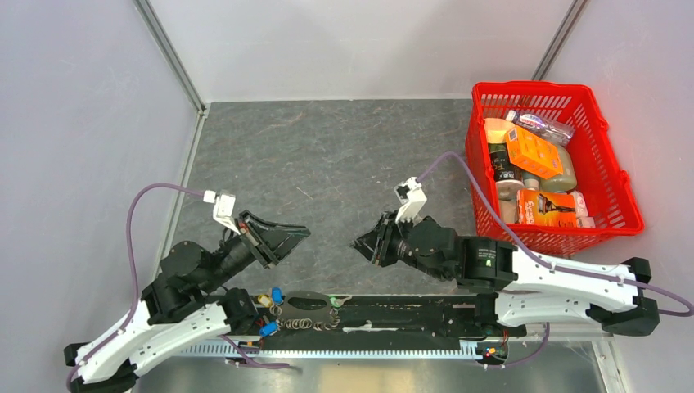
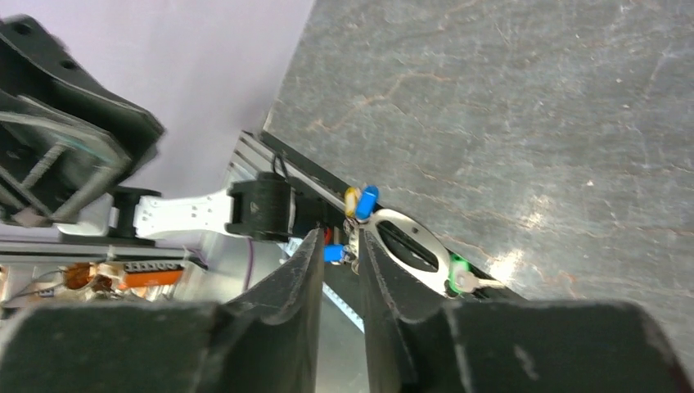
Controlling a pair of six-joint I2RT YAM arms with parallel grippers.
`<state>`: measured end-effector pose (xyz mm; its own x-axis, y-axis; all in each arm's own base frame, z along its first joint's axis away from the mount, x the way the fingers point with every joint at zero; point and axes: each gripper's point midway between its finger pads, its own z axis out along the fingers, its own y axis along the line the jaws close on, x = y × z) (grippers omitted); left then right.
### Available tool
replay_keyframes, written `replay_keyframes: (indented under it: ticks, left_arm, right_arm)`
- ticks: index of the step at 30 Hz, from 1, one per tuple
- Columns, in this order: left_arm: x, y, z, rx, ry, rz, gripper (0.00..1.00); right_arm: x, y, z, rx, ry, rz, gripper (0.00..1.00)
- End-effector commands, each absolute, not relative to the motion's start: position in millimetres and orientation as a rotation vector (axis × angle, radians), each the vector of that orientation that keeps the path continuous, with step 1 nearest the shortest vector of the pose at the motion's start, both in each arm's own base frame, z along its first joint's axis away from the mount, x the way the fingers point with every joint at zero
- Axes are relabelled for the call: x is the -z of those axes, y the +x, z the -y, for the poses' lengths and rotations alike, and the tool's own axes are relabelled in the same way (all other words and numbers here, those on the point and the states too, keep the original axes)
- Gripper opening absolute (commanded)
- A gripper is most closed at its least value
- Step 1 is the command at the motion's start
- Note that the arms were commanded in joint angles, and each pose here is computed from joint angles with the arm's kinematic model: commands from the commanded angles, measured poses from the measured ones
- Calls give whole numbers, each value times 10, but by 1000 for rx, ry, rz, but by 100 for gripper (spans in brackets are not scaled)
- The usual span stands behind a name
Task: Put the keys on the keyring
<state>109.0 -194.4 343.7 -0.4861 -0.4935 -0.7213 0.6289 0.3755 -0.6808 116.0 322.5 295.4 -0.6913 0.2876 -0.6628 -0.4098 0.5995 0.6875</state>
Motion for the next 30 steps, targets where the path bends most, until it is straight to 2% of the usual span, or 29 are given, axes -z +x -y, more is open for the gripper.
replay_keyframes:
  ticks: [1, 5, 12, 15, 18, 22, 26, 30]
  left_arm:
    - [-3400, 1059, 1885, 1335, 130, -1588, 31]
    - [-3285, 1068, 1863, 1310, 115, -1643, 31]
    - [-3041, 1140, 1734, 1212, 30, -1760, 32]
    - [-2960, 1154, 1699, 1186, 14, -1783, 42]
    - [-2911, 1139, 1691, 1186, 18, -1790, 44]
    - [-2874, 1119, 1651, 1175, 23, -1799, 53]
    - [-2878, 1090, 1606, 1176, 26, -1794, 64]
    - [-2877, 1060, 1583, 1184, 32, -1791, 68]
  right_arm:
    - [-2598, 1075, -3268, -1067, -223, -2131, 35]
    - [-2280, 960, -3350, -1026, -326, -2230, 45]
    - [-1840, 806, -3507, -978, -426, -2381, 53]
    - [-1634, 734, -3568, -981, -448, -2438, 54]
    - [-1454, 611, -3649, -1017, -505, -2475, 55]
    - [-1254, 353, -3728, -1012, -690, -2487, 56]
    - [-1057, 180, -3724, -904, -902, -2466, 57]
    - [-1003, 200, -3650, -778, -1095, -2353, 57]
